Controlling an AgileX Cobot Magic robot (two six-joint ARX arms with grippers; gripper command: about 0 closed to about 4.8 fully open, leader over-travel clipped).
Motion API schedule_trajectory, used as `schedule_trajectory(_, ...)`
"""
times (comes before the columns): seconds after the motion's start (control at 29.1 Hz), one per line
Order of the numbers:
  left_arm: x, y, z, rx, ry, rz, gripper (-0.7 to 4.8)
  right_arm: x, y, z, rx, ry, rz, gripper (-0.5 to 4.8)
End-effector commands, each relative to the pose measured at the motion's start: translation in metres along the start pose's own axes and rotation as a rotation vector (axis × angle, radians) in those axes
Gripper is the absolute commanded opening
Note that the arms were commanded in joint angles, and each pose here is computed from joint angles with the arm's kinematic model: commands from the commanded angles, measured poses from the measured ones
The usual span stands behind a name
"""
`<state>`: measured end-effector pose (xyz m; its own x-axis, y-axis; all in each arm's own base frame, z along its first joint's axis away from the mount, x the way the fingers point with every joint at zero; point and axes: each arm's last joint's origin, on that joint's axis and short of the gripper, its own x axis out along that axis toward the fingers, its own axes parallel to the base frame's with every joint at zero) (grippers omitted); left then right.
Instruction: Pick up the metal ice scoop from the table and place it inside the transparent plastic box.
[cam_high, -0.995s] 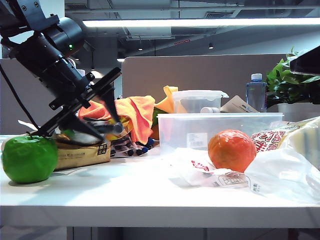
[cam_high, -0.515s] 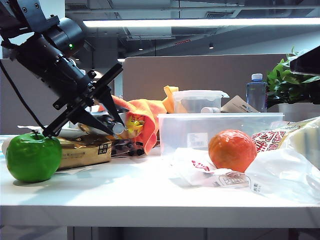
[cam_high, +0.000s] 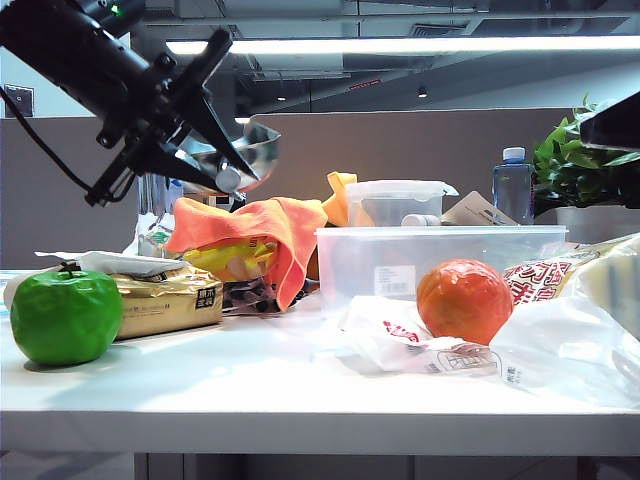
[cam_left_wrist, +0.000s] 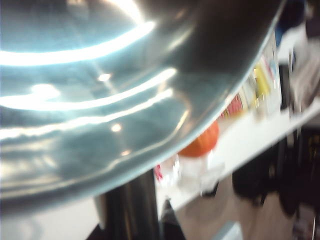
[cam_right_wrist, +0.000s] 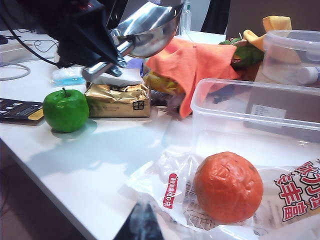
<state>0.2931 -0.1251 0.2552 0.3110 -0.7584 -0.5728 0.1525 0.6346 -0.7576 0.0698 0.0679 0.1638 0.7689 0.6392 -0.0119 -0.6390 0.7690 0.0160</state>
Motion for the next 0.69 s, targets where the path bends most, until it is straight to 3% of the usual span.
schedule_trajectory(0.03, -0.004, -0.016, 0.005, 0.165, 0.021, 0.008, -0.06, 0.000, -0.002, 0.002, 0.003, -0.018, -0.017, -0.01)
schedule_trajectory(0.41, 0.015, -0.066, 0.049, 0.458, 0.124, 0.224, -0.06, 0.000, -0.017, 0.002, 0.003, -0.021, -0.172, -0.01)
schedule_trajectory(0.69, 0.055, -0.110, 0.072, 0.711, 0.099, 0.350, -0.06, -0.003, -0.033, 0.003, 0.004, -0.024, -0.344, -0.01)
